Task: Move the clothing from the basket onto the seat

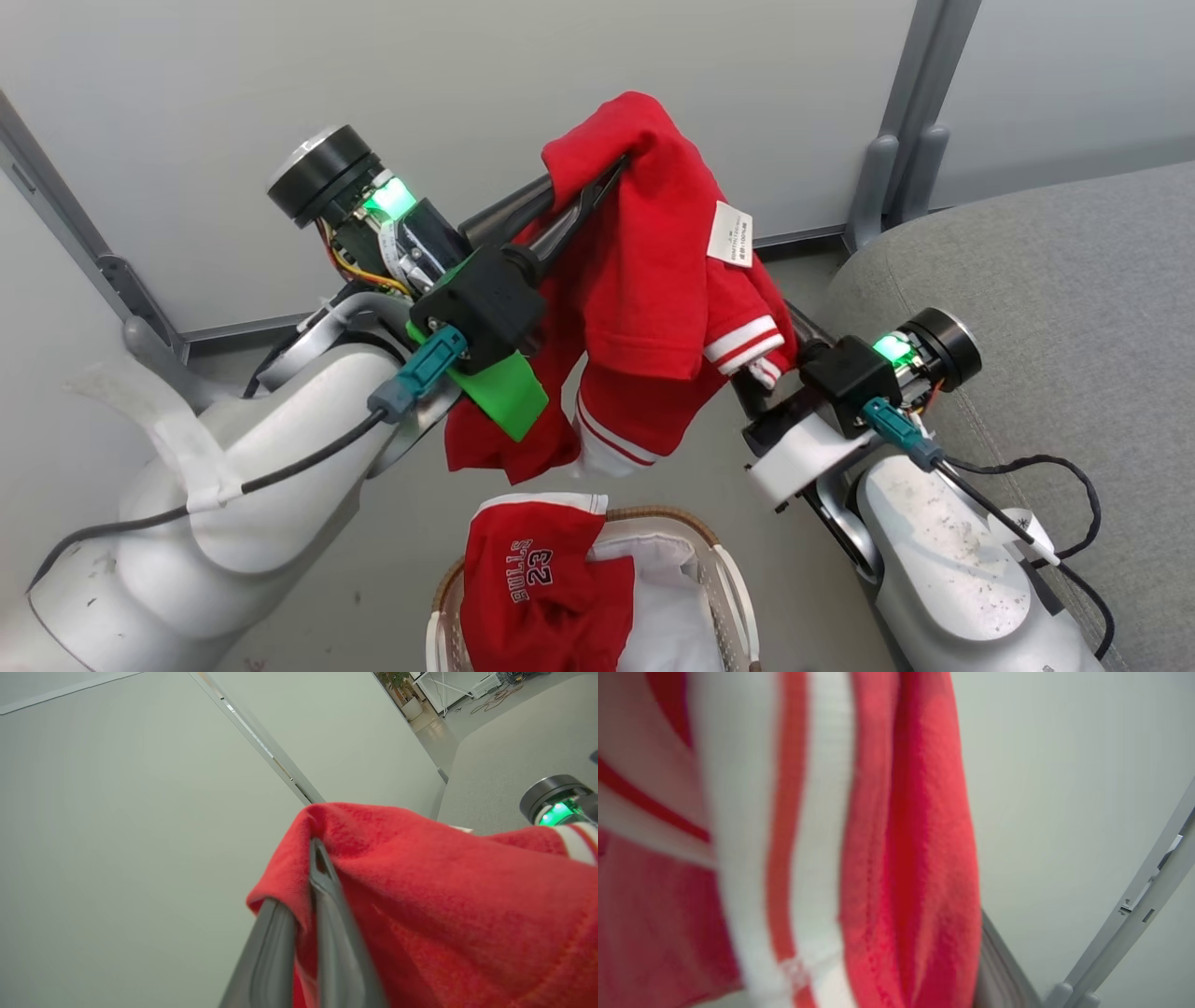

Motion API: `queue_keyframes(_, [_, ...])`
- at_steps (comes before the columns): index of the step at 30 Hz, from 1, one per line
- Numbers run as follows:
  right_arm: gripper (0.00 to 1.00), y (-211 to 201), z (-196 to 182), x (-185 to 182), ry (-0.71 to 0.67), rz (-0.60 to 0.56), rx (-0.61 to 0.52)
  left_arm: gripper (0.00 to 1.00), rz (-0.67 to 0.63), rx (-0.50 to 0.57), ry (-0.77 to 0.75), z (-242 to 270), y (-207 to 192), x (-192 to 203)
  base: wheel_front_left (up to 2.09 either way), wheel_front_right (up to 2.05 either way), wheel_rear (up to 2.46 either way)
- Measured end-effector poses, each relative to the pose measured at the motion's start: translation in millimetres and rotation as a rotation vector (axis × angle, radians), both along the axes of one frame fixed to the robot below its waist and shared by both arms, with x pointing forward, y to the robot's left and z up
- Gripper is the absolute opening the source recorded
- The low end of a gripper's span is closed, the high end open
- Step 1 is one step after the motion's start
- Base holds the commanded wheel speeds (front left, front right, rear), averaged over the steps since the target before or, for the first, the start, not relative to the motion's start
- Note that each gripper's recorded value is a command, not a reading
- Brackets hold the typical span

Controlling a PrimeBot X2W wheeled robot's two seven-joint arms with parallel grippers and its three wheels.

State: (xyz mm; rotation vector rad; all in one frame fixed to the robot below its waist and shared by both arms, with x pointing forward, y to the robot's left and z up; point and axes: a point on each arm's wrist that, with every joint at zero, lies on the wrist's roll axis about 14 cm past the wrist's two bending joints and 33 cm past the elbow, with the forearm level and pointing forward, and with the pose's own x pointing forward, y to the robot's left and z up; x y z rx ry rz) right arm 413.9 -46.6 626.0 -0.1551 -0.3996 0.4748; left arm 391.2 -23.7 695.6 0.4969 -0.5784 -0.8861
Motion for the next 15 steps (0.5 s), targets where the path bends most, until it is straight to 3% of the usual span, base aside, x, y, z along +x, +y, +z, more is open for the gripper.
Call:
queue_keyframes(3, [0.0,1.2,1.8,1.4,-0.001,0.005,0.002,0.0,0.01,-0.023,0.029,-7.1,2.7,1.1,0.0,0.0,0.0])
queue_keyframes(4, [0.0,1.0,3.4,2.0,-0.003,0.005,0.006,0.08,0.013,-0.034,0.044,-10.1,3.7,1.5,0.0,0.0,0.0])
queue_keyframes(5, [0.0,0.5,4.0,2.2,-0.003,0.004,0.009,0.27,0.016,-0.047,0.054,-11.9,4.7,1.9,0.0,0.0,0.0])
queue_keyframes(9, [0.0,-4.2,5.9,3.0,-0.005,-0.008,0.021,0.49,0.043,-0.092,0.101,-24.4,10.5,4.7,0.0,0.0,0.0])
queue_keyframes(11, [0.0,-7.2,7.6,3.4,-0.008,-0.016,0.027,0.91,0.055,-0.12,0.137,-33.7,12.8,4.8,0.0,0.0,0.0])
queue_keyframes(12, [0.0,-9.2,8.8,3.8,-0.01,-0.021,0.031,1.0,0.061,-0.132,0.153,-38.9,13.4,4.4,0.0,0.0,0.0])
queue_keyframes(15, [0.0,-14.5,13.8,4.9,-0.022,-0.036,0.043,1.0,0.079,-0.182,0.207,-51.0,14.8,3.0,0.0,0.0,0.0])
